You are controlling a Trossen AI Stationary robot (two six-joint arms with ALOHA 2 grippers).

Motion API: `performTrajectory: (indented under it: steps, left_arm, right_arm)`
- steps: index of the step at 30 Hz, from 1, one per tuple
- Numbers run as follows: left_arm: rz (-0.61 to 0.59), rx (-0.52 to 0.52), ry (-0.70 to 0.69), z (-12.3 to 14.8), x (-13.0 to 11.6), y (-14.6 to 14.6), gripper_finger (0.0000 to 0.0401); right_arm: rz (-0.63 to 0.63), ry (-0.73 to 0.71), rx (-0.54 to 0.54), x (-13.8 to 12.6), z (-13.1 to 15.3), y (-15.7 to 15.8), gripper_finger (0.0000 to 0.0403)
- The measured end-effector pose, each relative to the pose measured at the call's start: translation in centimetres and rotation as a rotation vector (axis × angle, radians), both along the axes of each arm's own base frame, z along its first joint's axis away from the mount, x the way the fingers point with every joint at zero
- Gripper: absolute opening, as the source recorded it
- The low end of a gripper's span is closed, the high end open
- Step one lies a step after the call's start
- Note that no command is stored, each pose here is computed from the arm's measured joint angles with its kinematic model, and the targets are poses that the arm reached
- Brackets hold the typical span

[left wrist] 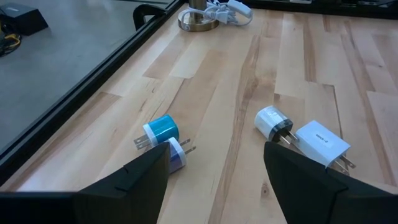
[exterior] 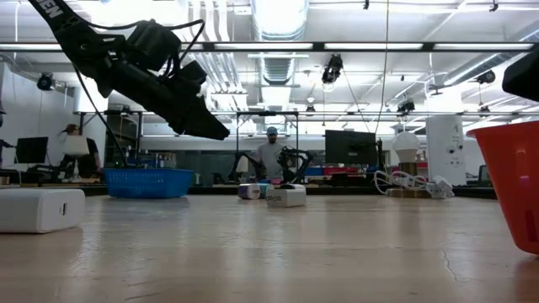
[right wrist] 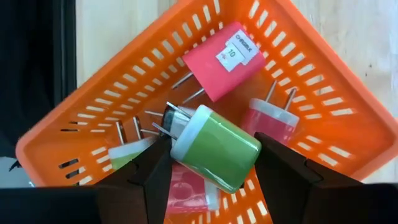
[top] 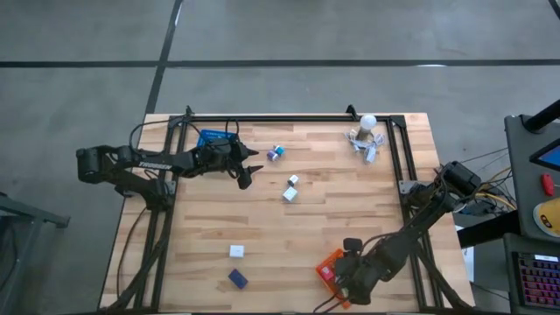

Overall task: Pick & Place Office items
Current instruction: Put the green charger adapter into the orange bin, then put the top white charger adapter into the orange bin

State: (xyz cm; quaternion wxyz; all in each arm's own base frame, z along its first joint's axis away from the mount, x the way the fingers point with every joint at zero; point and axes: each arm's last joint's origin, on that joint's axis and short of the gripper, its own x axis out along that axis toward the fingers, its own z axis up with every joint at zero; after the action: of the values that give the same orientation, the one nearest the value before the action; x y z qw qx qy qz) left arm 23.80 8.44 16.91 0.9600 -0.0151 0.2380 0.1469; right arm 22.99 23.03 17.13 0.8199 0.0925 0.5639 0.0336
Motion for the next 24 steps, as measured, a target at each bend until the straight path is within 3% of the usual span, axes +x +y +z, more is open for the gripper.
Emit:
performTrajectory:
  steps: [5, 10, 13, 19, 24]
  left_arm:
    - [0.0, 0.0, 0.0, 0.0, 0.0, 0.0, 0.0259]
    - [0.0, 0.0, 0.0, 0.0, 0.0, 0.0, 0.0259]
    - [0.0, 0.0, 0.0, 0.0, 0.0, 0.0, 0.0259]
    - [-0.001, 0.001, 0.001, 0.0, 0.0, 0.0, 0.0259]
    - [-0.001, 0.002, 0.001, 0.0, 0.0, 0.0, 0.0259]
  right_arm:
    - [-0.006, -0.009, 0.011, 0.0, -0.2, 0.0, 0.019]
    - [-0.037, -0.017, 0.028, 0.2, 0.0, 0.1, 0.0275]
    - [-0.056, -0.027, 0.05, 0.4, 0.5, 0.3, 0.0306]
    - [-0.046, -0.065, 0.064, 1.0, 1.8, 0.9, 0.0311]
    - [0.003, -0.189, -0.096, 1.5, 2.8, 0.7, 0.0298]
